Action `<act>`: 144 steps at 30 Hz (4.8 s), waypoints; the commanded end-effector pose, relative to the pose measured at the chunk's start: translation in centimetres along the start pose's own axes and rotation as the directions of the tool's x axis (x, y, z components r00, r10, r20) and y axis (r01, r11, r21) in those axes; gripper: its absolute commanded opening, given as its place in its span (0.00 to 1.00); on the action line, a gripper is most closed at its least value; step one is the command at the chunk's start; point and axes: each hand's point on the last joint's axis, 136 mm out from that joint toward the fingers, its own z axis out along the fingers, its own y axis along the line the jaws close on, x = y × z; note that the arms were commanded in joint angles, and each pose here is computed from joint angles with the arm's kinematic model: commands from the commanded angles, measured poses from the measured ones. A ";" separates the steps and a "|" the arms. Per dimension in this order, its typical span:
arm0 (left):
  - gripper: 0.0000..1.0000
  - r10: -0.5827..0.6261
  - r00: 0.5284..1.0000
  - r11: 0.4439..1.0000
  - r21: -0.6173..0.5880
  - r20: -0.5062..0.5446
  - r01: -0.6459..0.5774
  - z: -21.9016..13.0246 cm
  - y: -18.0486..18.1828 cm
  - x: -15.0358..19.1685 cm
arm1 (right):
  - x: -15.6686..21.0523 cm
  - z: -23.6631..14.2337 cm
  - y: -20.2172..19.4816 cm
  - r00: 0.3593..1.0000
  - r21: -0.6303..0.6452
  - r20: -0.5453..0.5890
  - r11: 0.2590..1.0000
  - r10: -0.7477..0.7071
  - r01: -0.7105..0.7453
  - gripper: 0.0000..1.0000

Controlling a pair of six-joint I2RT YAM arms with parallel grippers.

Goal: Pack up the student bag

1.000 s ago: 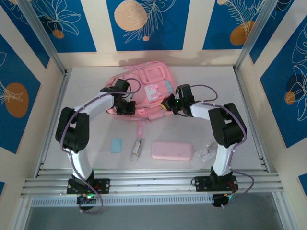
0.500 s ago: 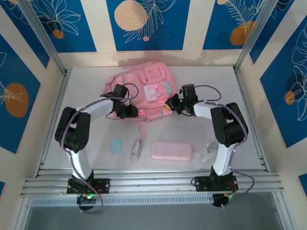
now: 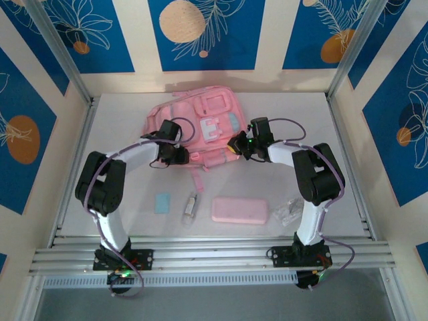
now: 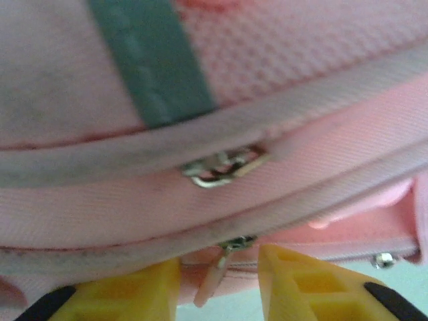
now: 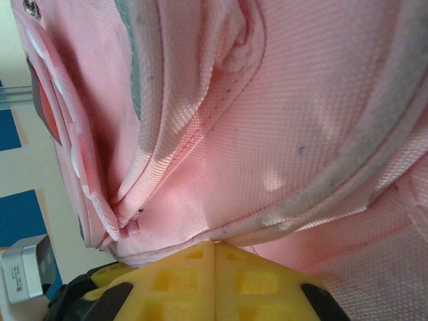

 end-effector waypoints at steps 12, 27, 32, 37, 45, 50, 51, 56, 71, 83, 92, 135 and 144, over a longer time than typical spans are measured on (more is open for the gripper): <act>0.00 0.004 0.999 1.000 0.029 0.052 -0.006 0.2 -0.3 -0.3 | 2.7 -0.5 1.3 0.998 -0.004 -0.059 1.000 -0.017 0.017 0.07; 0.00 0.095 0.995 0.952 0.290 0.017 -0.096 -4.8 -10.1 0.8 | 7.3 2.1 3.6 0.983 -0.043 -0.159 0.994 0.089 -0.097 0.47; 0.00 0.137 0.990 0.943 0.308 -0.012 -0.127 -4.6 -11.4 2.0 | 5.6 3.4 3.1 0.990 -0.023 -0.084 0.993 0.115 -0.117 0.49; 0.00 0.163 0.986 0.965 0.217 -0.045 -0.149 -3.9 -9.5 2.8 | 3.1 3.3 1.9 0.994 0.012 0.033 0.995 0.100 -0.100 0.16; 0.00 0.118 0.988 0.992 -0.036 -0.096 -0.122 -4.0 -2.3 2.5 | -0.2 0.4 0.2 0.988 0.074 0.156 0.997 0.015 -0.027 0.00; 0.00 0.095 0.991 0.976 -0.186 -0.091 -0.110 -5.5 1.9 1.1 | -1.6 -1.1 -0.6 0.982 0.103 0.190 0.995 -0.014 -0.006 0.00; 0.00 0.090 0.992 0.975 -0.197 -0.093 -0.107 -5.8 2.3 0.9 | -1.8 -1.3 -0.7 0.982 0.105 0.191 0.994 -0.016 -0.004 0.00; 0.00 0.105 0.990 0.985 -0.124 -0.098 -0.117 -5.9 0.9 0.6 | -3.5 -1.8 -1.3 0.977 0.131 0.211 0.991 -0.038 0.010 0.00; 0.00 0.127 0.989 0.887 0.455 -0.072 -0.080 -7.5 -15.6 0.4 | 3.5 -6.3 2.2 0.996 0.055 -0.089 0.998 -0.012 0.017 0.61; 0.00 0.163 0.986 0.822 0.557 -0.036 -0.116 -8.9 -20.6 0.6 | 8.3 -4.0 1.2 0.973 -0.027 -0.194 0.991 0.125 -0.132 0.58; 0.00 0.170 0.980 0.939 0.319 -0.100 -0.130 -6.7 -13.4 2.2 | 4.3 -5.1 -0.3 0.999 0.022 -0.048 1.000 -0.012 0.013 0.00; 0.00 0.135 0.988 0.799 0.582 0.071 -0.151 -8.4 -20.9 -3.9 | -0.9 -10.6 0.3 0.998 0.118 0.037 0.992 -0.045 0.040 0.75; 0.00 0.161 0.986 0.794 0.588 0.041 -0.154 -9.1 -20.6 -1.2 | 1.1 -4.3 3.0 1.000 -0.050 -0.026 0.999 -0.003 0.001 0.68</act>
